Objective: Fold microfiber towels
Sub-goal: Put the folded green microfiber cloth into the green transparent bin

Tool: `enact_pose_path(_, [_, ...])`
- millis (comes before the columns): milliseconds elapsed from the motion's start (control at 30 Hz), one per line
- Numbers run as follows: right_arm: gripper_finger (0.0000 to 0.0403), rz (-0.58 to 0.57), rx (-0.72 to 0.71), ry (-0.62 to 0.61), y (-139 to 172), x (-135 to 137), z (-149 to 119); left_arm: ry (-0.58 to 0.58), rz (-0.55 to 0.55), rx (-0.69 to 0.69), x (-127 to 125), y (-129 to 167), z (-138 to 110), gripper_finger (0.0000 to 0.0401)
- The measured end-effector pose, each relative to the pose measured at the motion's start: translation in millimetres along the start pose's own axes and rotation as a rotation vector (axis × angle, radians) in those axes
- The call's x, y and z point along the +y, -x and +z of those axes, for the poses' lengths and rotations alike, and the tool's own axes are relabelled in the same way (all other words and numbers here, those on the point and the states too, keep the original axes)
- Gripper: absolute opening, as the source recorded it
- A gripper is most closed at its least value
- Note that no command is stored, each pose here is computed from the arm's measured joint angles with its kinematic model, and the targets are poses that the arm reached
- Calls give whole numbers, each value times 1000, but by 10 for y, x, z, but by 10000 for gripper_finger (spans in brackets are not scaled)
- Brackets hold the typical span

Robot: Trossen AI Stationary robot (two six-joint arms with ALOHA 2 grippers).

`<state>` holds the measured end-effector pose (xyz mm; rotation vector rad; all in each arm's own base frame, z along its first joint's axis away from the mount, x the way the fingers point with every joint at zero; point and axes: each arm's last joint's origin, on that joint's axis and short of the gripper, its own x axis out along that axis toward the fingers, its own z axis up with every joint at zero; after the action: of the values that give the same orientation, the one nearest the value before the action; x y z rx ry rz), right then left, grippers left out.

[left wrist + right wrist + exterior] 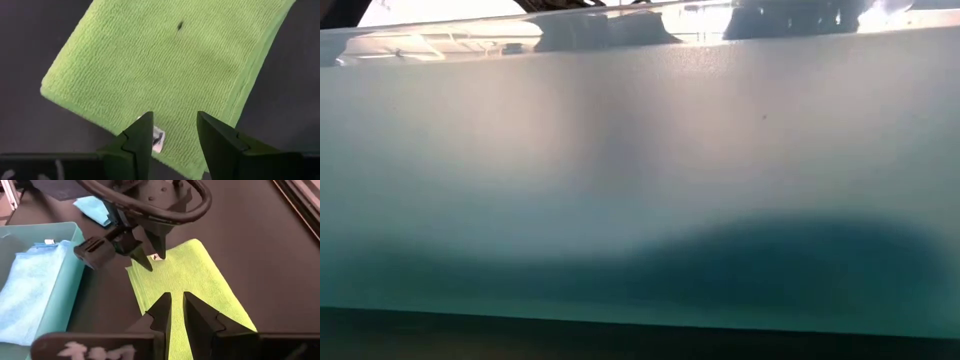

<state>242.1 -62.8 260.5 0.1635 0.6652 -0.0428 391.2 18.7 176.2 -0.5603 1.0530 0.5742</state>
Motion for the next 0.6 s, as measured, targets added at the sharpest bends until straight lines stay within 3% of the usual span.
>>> enact_pose_path(433, [38,-2,-56,13,147,34,41,40,44,19,70,-166,-153,150])
enact_pose_path(533, [38,-3,-56,12,147,34,41,55,64,56,132,-224,-242,130])
enact_pose_path(600, [38,-3,-56,13,147,33,41,61,22,57,128,-247,-254,110])
